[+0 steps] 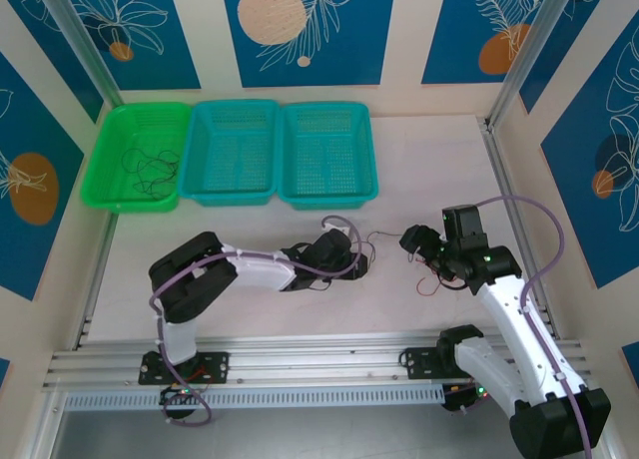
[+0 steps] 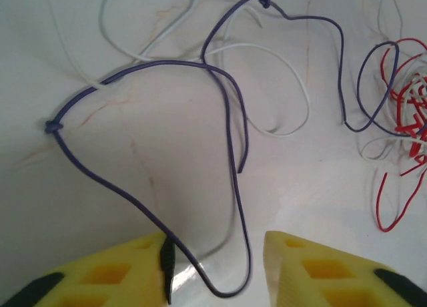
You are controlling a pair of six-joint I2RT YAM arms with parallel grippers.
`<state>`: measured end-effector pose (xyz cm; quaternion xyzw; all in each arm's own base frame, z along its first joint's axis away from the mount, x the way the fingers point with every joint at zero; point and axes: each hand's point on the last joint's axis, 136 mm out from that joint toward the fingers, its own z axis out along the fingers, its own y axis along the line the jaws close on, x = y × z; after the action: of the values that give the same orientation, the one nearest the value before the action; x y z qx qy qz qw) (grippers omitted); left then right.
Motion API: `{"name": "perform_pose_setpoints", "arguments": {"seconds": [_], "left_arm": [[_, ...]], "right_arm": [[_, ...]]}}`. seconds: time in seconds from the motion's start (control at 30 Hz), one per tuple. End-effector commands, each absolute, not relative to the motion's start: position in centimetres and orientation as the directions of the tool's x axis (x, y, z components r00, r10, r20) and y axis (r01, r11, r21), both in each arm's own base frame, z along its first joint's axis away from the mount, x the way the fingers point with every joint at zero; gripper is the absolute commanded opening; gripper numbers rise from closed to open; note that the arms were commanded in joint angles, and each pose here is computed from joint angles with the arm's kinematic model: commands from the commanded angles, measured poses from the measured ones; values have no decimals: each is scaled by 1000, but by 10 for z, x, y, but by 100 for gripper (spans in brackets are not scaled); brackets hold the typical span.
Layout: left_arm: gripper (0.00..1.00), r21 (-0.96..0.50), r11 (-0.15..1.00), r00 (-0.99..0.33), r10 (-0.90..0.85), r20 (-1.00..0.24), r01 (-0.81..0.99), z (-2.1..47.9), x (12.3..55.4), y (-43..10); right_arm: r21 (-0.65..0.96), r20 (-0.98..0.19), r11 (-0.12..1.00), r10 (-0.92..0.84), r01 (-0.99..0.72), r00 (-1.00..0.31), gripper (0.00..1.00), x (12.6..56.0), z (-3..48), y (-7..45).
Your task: Untangle the cables
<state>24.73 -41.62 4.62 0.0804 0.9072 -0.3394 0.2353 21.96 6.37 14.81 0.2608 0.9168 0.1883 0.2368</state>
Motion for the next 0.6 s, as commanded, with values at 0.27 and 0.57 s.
{"name": "perform_pose_setpoints", "arguments": {"seconds": [0.27,0.57], "left_arm": [[0,-607,690,-805,-59,-590,394,132,258,-420],[0,-450,718,-594,-63,-802,531,260,259,-357]], "right_arm": [[474,-221,693,690,542,-689,82,218,109,62],[253,-100,568,821,783,-563,82,214,51,32]]}}
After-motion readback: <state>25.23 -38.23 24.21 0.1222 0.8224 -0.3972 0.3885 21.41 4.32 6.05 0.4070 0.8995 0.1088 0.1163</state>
